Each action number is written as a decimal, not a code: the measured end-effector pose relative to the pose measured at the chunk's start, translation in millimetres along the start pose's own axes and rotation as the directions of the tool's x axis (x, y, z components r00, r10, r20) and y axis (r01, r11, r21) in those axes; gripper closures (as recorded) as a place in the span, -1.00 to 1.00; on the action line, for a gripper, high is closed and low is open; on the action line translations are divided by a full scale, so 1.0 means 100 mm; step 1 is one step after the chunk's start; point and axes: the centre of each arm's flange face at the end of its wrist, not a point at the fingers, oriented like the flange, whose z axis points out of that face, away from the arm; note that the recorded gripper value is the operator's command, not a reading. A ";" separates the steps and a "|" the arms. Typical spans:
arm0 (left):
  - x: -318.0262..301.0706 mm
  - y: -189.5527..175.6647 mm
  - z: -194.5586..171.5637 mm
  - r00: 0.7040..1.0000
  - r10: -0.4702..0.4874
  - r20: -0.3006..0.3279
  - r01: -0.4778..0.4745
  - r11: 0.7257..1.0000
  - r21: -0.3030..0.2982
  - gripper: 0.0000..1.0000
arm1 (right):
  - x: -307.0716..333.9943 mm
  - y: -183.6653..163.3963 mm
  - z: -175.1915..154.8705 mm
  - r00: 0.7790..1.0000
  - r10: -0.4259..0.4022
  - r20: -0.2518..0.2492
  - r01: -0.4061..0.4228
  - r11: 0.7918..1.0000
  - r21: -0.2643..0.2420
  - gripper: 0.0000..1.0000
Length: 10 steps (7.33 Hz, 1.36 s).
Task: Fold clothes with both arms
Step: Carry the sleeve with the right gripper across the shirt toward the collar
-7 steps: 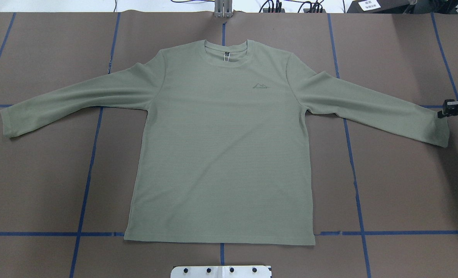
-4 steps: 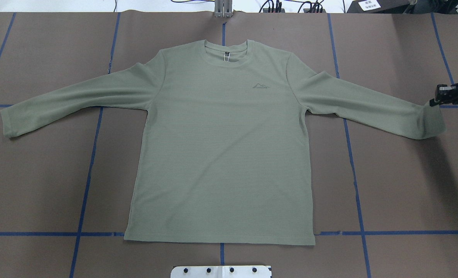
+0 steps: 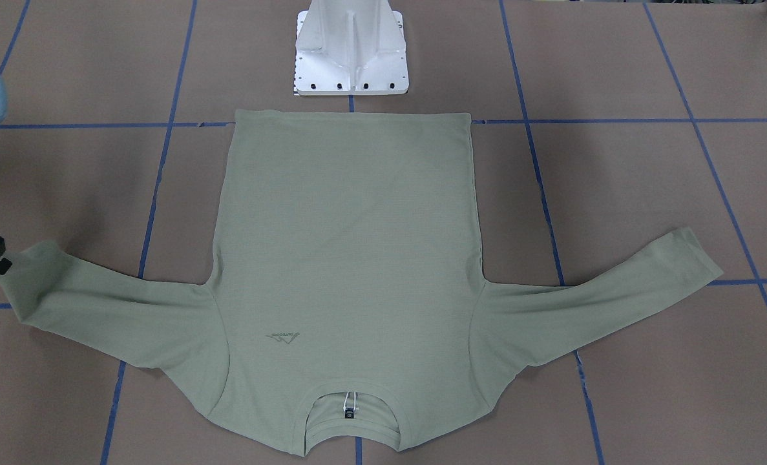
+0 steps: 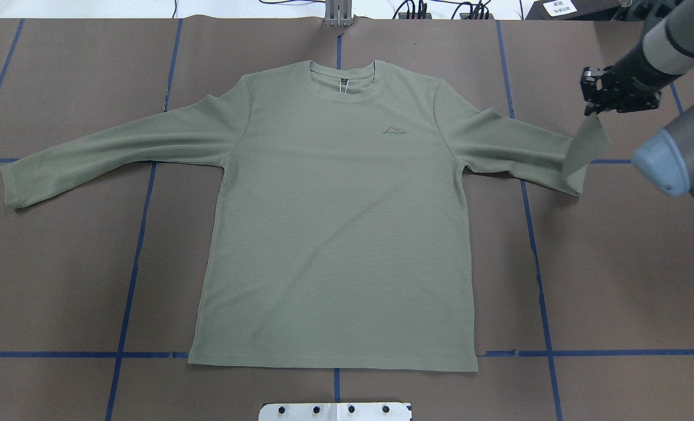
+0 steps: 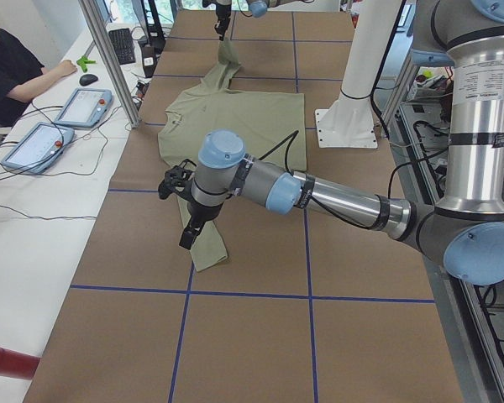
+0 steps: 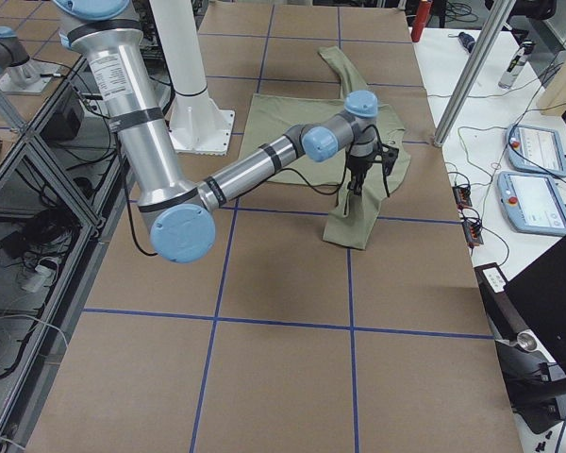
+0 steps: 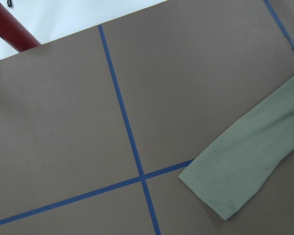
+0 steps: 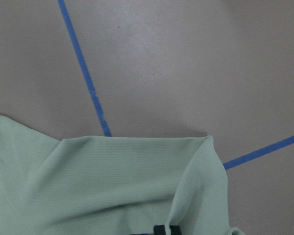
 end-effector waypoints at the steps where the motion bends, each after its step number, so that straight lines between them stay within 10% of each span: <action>1: 0.00 0.00 0.00 1.000 -0.001 0.000 0.001 1.000 -0.001 -1.00 | -0.66 0.27 -0.07 0.999 0.034 -0.036 -0.033 0.999 0.034 1.00; 10: -0.04 0.02 0.05 1.000 -0.008 -0.001 0.008 1.000 -0.010 -1.00 | -4.06 1.77 0.10 0.995 -0.097 0.032 0.088 0.971 0.221 1.00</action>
